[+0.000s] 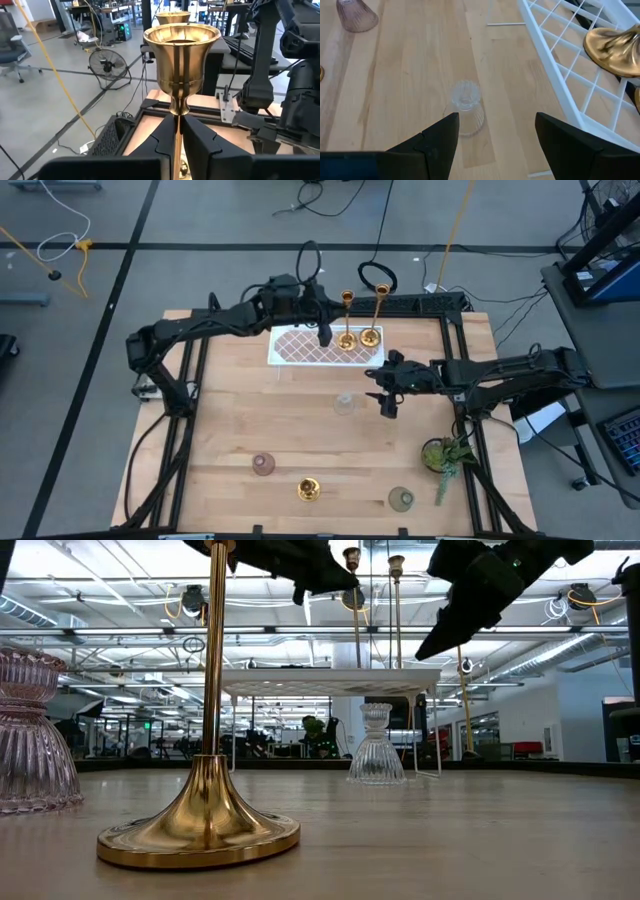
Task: Pick & Place candle stick holders
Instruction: Put the top golden candle holder on the shelf
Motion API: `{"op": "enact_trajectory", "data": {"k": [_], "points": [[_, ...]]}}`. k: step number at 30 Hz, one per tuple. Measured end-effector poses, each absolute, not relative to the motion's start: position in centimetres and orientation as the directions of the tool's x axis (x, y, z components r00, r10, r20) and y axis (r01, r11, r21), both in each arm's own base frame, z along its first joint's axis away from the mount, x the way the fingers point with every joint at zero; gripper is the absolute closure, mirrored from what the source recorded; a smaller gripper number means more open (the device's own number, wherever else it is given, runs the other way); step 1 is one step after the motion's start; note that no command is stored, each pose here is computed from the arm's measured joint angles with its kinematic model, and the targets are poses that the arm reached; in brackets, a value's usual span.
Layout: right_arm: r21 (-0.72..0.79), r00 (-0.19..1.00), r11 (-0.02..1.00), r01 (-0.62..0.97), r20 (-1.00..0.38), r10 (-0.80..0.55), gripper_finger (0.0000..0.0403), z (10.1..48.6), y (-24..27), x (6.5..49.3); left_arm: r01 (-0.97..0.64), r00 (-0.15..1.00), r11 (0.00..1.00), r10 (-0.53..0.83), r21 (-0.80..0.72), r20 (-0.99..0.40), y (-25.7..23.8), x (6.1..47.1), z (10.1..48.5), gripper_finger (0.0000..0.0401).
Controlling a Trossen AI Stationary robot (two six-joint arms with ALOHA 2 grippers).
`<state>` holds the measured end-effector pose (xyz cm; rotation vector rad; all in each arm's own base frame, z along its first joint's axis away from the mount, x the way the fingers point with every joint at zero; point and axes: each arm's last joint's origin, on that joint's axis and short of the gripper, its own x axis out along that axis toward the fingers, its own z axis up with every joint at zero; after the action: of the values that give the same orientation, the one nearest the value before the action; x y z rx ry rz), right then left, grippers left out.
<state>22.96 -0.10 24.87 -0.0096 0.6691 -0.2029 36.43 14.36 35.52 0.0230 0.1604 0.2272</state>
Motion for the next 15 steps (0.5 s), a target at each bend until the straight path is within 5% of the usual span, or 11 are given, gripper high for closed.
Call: {"op": "enact_trajectory", "data": {"k": [15], "points": [[-0.08, 0.763, 0.981, 0.179, -0.618, -0.189, 0.0149, 24.84, -0.1, 22.94, -0.242, 0.957, 0.967, 0.252, 0.08, -0.144, 14.59, 35.62, 36.32, 0.0374]]}}
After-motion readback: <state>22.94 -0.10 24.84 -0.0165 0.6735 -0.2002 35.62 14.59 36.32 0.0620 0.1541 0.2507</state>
